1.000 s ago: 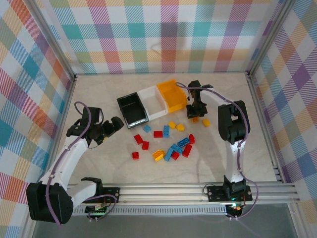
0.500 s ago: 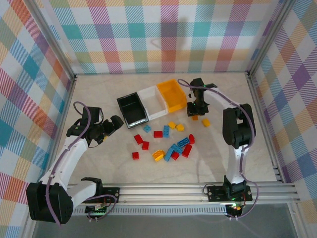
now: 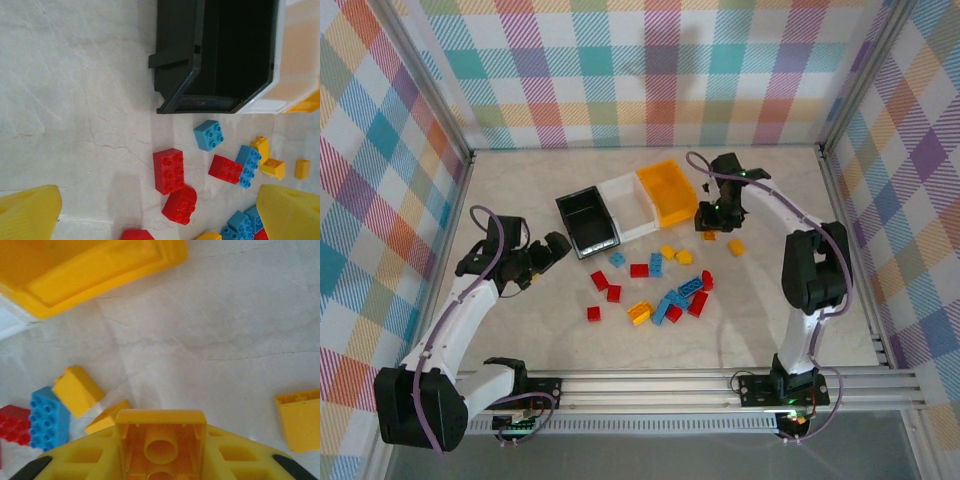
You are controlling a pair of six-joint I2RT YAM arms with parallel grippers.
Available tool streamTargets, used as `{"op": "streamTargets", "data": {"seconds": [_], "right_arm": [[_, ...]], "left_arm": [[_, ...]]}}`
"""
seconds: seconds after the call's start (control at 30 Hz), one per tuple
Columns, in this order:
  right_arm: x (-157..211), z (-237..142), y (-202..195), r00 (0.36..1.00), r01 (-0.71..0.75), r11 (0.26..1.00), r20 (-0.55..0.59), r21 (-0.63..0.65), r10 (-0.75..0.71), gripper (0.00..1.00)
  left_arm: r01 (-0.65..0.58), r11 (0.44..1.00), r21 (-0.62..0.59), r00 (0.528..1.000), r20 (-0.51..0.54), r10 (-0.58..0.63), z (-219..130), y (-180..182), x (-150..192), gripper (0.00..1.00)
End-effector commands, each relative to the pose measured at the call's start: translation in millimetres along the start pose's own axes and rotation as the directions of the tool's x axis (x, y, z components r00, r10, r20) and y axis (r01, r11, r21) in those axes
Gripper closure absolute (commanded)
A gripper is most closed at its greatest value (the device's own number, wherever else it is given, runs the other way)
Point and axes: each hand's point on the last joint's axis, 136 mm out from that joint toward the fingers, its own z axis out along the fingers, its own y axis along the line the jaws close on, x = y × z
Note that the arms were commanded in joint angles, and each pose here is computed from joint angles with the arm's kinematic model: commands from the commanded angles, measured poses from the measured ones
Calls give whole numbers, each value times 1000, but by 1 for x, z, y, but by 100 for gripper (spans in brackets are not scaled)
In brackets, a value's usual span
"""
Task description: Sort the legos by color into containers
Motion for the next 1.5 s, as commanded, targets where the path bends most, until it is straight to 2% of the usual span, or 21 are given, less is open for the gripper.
{"op": "streamTargets", "data": {"seconds": [0.0, 0.43, 0.67, 1.17, 1.47], "right_arm": [[2, -21, 19, 999, -30, 994, 22, -101, 32, 65], [-19, -60, 71, 992, -64, 940, 84, -336, 98, 65], [-33, -61, 109, 995, -11, 931, 86, -366, 46, 65], [-53, -13, 170, 994, 111, 941, 49, -321, -101, 66], [-58, 30, 179, 991, 130, 953, 15, -274, -131, 66]], "left_arm": [[-5, 999, 47, 1000, -24, 6, 6, -12, 4, 0], [-56, 995, 79, 996, -64, 61, 16, -31, 9, 0], [-80, 994, 77, 994, -65, 85, 12, -30, 11, 0], [-80, 996, 51, 995, -61, 83, 3, -16, 21, 0], [-81, 996, 34, 994, -73, 83, 0, -15, 22, 0]]}}
